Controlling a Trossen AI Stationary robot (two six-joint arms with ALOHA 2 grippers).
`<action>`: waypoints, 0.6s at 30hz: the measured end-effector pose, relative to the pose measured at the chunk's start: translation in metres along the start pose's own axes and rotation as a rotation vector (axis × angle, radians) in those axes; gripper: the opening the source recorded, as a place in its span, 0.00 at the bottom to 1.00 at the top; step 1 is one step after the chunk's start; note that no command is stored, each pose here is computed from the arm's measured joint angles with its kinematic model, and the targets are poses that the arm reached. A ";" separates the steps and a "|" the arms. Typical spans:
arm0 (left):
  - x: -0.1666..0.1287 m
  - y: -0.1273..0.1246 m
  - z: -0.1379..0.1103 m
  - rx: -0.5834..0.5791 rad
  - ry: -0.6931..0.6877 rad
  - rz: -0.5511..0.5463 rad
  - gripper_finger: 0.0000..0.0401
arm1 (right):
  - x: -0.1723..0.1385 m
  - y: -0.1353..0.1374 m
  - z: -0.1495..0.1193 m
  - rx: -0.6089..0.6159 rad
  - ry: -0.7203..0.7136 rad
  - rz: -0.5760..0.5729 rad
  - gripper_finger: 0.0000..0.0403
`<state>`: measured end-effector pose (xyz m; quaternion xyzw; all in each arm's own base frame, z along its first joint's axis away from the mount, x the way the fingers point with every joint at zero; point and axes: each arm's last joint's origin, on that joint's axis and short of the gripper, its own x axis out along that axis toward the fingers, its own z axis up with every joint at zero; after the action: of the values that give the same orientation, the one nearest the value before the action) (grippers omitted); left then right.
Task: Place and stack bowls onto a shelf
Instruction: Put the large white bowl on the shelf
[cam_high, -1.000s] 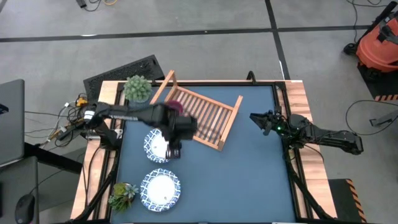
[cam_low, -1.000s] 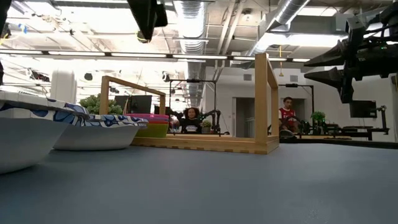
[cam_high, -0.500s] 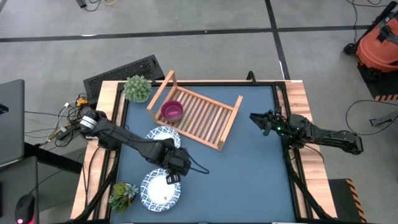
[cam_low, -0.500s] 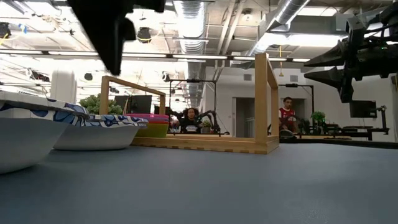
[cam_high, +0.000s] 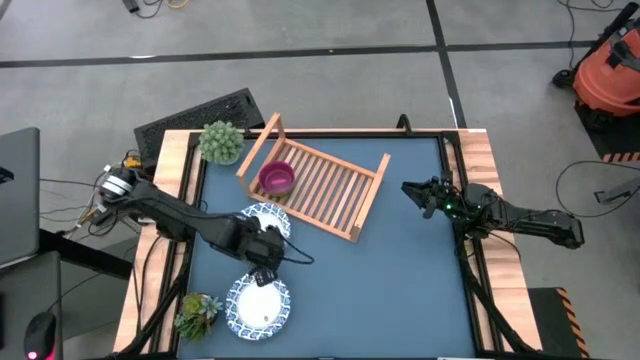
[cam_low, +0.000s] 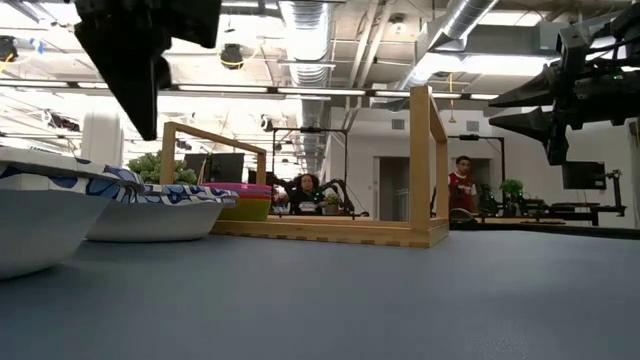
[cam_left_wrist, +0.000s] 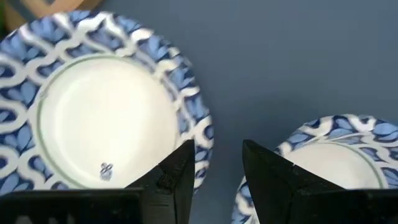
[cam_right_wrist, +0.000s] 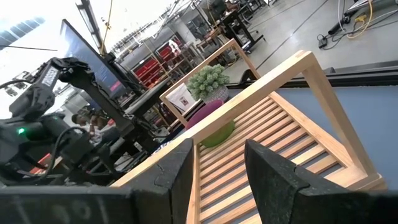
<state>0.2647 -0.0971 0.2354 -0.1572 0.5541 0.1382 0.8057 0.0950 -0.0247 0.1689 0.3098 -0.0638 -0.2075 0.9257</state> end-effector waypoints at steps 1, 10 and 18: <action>0.000 0.002 -0.002 -0.003 -0.001 -0.002 0.30 | 0.000 0.000 0.000 0.000 0.000 0.000 0.42; 0.023 0.008 -0.016 0.045 0.068 -0.021 0.30 | 0.000 0.000 0.000 0.000 0.000 0.000 0.42; 0.032 0.014 -0.016 0.035 0.043 -0.019 0.30 | 0.000 0.000 0.000 0.000 -0.001 -0.001 0.42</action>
<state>0.2569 -0.0894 0.1986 -0.1513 0.5723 0.1173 0.7974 0.0950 -0.0248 0.1690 0.3096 -0.0640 -0.2082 0.9256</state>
